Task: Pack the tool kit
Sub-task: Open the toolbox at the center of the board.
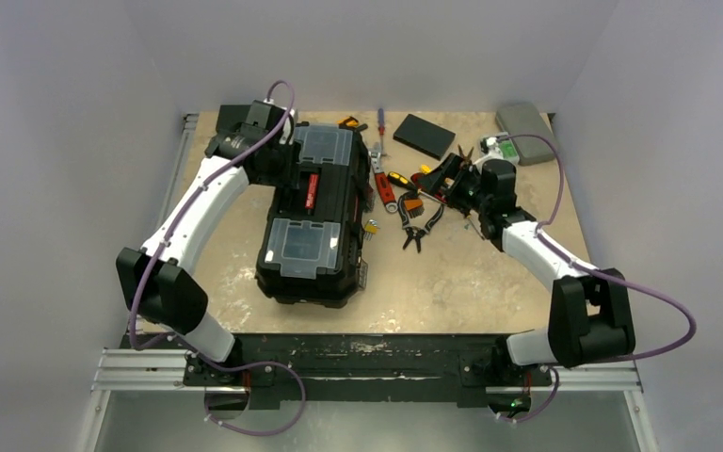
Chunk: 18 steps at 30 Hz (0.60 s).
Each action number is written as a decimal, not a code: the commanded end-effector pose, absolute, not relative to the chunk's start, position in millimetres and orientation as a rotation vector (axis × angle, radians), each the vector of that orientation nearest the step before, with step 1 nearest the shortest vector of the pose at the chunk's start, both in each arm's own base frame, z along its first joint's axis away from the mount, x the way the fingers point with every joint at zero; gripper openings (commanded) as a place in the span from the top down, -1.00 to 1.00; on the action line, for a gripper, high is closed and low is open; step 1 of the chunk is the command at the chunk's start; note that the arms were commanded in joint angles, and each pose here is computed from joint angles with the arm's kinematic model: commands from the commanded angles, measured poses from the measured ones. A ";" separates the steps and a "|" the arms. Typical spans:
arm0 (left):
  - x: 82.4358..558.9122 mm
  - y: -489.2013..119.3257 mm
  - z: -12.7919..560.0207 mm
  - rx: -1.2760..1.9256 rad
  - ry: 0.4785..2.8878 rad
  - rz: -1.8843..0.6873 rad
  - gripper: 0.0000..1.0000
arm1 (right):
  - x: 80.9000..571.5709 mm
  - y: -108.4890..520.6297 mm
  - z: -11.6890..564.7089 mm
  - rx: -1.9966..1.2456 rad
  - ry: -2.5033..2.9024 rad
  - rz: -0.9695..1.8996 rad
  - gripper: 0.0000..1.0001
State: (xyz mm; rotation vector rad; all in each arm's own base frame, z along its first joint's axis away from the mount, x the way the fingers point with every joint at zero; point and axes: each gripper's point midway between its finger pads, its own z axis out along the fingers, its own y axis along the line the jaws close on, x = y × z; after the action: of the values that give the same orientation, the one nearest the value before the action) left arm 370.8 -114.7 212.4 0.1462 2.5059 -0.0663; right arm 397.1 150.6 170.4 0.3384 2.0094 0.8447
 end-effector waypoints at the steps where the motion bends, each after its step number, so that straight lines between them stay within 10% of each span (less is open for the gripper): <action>1: 350.9 -80.5 241.1 0.127 2.439 0.117 -0.13 | 391.3 155.3 193.7 0.249 2.008 0.726 -0.85; 18: 345.0 -79.6 296.7 -0.059 2.195 -0.274 -0.22 | 356.5 259.1 287.1 0.243 2.085 0.683 -0.84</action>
State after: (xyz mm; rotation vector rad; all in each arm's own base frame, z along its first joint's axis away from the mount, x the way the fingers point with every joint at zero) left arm 333.1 -77.2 274.1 0.0463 2.2962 -0.0490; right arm 360.4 249.4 272.4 0.1511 2.0736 0.6962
